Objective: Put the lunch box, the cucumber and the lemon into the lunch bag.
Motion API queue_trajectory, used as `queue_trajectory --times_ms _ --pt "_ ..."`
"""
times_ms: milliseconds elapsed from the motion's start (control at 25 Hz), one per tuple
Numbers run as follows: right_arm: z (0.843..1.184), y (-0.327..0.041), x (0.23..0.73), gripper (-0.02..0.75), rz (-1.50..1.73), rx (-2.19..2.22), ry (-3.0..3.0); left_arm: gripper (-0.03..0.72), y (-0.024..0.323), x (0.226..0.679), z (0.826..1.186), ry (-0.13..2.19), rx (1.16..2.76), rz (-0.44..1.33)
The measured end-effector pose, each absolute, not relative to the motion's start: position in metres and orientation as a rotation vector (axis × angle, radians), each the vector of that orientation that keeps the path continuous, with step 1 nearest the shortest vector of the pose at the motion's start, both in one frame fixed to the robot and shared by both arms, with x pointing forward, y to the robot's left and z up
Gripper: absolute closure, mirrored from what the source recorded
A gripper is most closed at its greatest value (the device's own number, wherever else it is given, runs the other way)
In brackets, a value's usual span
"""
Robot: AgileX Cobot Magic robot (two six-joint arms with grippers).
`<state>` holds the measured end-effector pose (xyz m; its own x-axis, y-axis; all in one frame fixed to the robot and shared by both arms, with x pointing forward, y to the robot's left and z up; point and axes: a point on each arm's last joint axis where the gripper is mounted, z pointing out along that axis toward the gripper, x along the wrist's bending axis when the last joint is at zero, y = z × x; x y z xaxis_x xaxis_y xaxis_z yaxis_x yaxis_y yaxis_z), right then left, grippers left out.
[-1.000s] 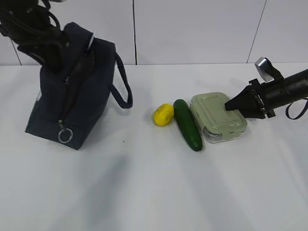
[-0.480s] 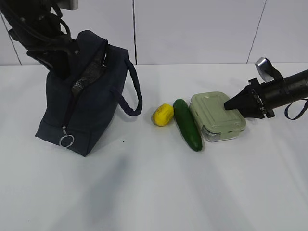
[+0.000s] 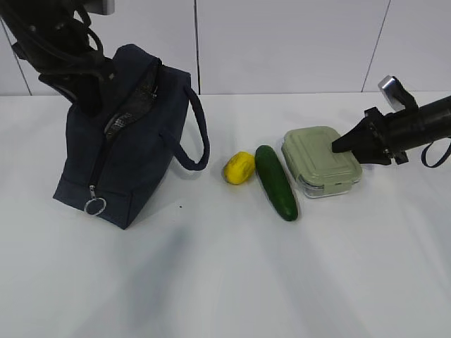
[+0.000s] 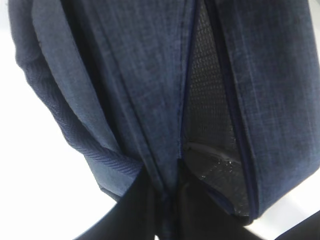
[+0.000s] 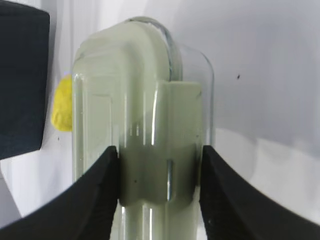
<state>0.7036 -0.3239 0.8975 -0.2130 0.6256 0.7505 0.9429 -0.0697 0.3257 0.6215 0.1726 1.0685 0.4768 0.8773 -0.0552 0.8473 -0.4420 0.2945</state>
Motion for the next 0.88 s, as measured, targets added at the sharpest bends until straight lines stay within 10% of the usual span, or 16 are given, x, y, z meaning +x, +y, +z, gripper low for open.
queue_trajectory --times_ms 880 --pt "0.984 -0.283 0.708 0.378 -1.5 -1.606 -1.689 0.669 0.173 0.621 1.068 1.47 2.451 0.148"
